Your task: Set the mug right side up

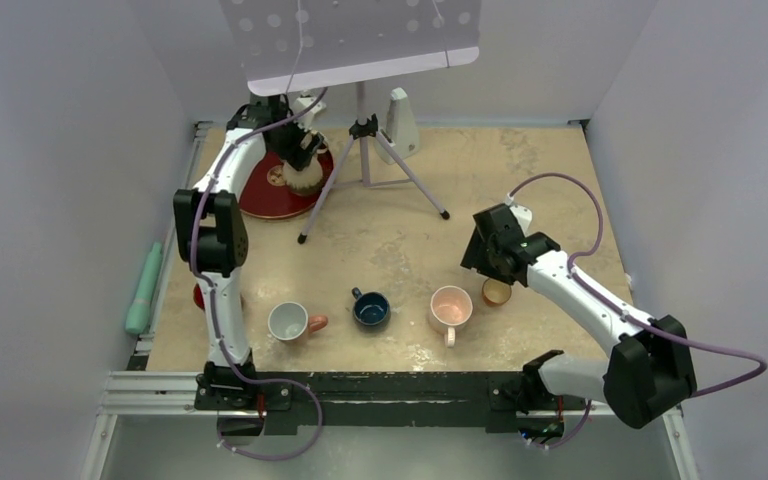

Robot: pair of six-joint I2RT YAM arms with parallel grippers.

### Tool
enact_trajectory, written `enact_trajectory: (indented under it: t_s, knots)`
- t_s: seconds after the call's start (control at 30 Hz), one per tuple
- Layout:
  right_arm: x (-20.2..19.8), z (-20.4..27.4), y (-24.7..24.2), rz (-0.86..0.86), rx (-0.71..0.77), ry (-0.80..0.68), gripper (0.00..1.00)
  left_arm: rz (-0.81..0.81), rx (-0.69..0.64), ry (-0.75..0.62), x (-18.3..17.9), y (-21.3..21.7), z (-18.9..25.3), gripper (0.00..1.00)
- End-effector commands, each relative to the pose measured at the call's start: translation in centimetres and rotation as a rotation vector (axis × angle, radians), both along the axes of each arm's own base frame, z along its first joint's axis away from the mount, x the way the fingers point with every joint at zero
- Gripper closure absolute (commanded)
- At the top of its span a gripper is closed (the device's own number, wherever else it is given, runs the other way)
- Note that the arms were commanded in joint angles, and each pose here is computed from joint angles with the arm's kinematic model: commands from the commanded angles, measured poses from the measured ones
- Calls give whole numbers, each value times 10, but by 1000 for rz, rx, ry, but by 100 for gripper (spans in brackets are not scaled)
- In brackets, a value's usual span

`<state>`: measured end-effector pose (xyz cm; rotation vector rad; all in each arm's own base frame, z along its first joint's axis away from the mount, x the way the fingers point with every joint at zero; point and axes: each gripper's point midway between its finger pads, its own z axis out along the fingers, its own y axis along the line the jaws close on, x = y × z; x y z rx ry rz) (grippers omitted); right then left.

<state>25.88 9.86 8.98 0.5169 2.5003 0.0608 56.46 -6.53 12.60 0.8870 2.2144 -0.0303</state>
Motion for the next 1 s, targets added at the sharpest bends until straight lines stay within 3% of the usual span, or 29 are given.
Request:
enact_trajectory:
  t_s: [0.0,0.2,0.33,0.6,0.87,0.97]
  knots:
    - [12,25,4,22,18,-62,32,40,194,138,-38,73,-36,6]
    - [14,26,6,43,15,-67,33,47,46,168,-63,105,-19,7]
    - [14,27,6,54,15,-71,33,-1,61,148,-71,120,-7,6]
    - [12,28,6,71,18,-79,33,-261,7,39,-88,83,40,1]
    - [8,26,6,82,19,-72,33,-544,288,-16,-84,29,19,8]
    - [9,30,8,84,27,-82,33,-573,340,37,-73,28,5,21]
